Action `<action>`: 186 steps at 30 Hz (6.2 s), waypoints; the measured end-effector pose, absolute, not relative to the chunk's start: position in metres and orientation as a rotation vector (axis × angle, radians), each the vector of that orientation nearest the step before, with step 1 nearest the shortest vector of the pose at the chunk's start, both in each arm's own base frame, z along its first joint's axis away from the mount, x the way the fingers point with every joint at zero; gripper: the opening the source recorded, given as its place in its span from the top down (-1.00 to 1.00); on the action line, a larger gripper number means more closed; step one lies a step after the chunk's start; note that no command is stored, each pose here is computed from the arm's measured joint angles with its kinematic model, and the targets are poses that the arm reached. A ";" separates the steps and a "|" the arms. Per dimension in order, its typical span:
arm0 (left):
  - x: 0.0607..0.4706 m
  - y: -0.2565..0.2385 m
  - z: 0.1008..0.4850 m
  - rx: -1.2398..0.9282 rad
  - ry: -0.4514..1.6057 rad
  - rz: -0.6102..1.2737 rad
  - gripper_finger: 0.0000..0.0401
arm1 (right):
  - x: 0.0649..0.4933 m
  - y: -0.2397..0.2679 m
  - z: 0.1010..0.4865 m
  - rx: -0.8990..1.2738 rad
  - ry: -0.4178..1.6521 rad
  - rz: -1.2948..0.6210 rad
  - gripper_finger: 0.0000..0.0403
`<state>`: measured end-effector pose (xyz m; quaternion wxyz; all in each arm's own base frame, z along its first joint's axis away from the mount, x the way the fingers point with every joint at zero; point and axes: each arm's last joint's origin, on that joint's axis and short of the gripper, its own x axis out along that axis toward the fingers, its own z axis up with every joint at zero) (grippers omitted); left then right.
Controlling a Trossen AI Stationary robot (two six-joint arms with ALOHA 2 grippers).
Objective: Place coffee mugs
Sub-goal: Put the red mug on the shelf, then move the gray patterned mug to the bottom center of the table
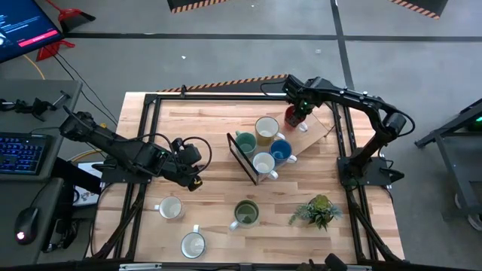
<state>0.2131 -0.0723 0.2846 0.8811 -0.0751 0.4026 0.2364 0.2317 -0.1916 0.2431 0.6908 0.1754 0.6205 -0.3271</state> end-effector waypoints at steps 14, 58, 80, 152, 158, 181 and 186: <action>0.213 -0.072 0.285 -0.156 0.839 0.492 0.32 | 0.233 -0.192 0.286 0.350 1.311 -0.742 0.30; 0.213 -0.072 0.285 -0.136 0.839 0.492 0.32 | 0.298 -0.135 0.274 0.358 1.350 -0.523 0.78; 0.213 -0.072 0.285 -0.137 0.839 0.492 0.32 | 0.284 -0.153 0.273 0.341 1.413 -0.614 0.78; 0.213 -0.072 0.285 -0.153 0.834 0.499 0.32 | 0.251 -0.176 0.273 0.402 1.580 -0.654 0.78; 0.213 -0.072 0.285 -0.153 0.834 0.499 0.32 | 0.250 -0.180 0.273 0.401 1.570 -0.660 0.78; 0.213 -0.072 0.285 -0.179 0.828 0.509 0.32 | 0.255 -0.179 0.272 0.410 1.522 -0.580 0.78; 0.213 -0.072 0.285 -0.180 0.831 0.506 0.32 | 0.256 -0.163 0.276 0.399 1.612 -0.481 0.78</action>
